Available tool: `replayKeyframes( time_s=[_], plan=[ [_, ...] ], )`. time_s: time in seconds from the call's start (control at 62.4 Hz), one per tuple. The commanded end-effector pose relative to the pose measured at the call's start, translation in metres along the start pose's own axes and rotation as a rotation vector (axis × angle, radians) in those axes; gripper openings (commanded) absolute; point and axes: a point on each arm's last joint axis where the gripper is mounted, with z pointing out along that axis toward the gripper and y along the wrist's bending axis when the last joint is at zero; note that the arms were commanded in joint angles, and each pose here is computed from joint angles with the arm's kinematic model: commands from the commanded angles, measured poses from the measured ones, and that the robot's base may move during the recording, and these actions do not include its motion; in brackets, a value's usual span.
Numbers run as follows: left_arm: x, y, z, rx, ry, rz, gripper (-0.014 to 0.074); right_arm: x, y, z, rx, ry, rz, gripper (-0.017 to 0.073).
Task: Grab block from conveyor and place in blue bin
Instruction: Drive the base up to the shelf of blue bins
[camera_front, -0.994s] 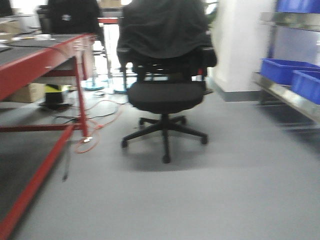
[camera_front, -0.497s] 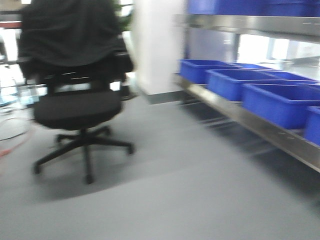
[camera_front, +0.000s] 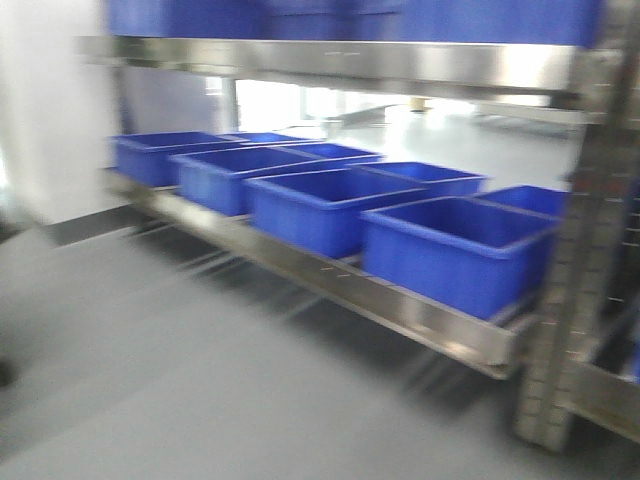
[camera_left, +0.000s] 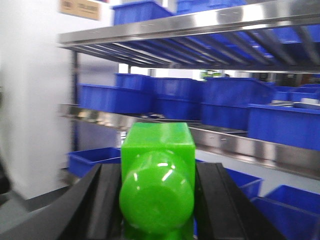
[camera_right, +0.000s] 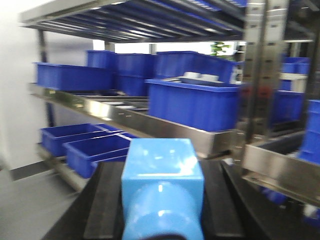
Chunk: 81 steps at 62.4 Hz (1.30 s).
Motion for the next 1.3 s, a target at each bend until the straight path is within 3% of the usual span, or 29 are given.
replayKeyframes(
  time_s=[0.0, 1.282],
  plan=[
    [-0.0021, 0.0002, -0.0011, -0.004, -0.022, -0.002, -0.0111, -0.0022, -0.0002, -0.0008, 0.003, -0.025, -0.005, -0.0154],
    [-0.0021, 0.0002, -0.0011, -0.004, -0.022, -0.002, -0.0111, -0.0022, -0.0002, -0.0008, 0.003, -0.025, -0.005, -0.0154]
  ],
)
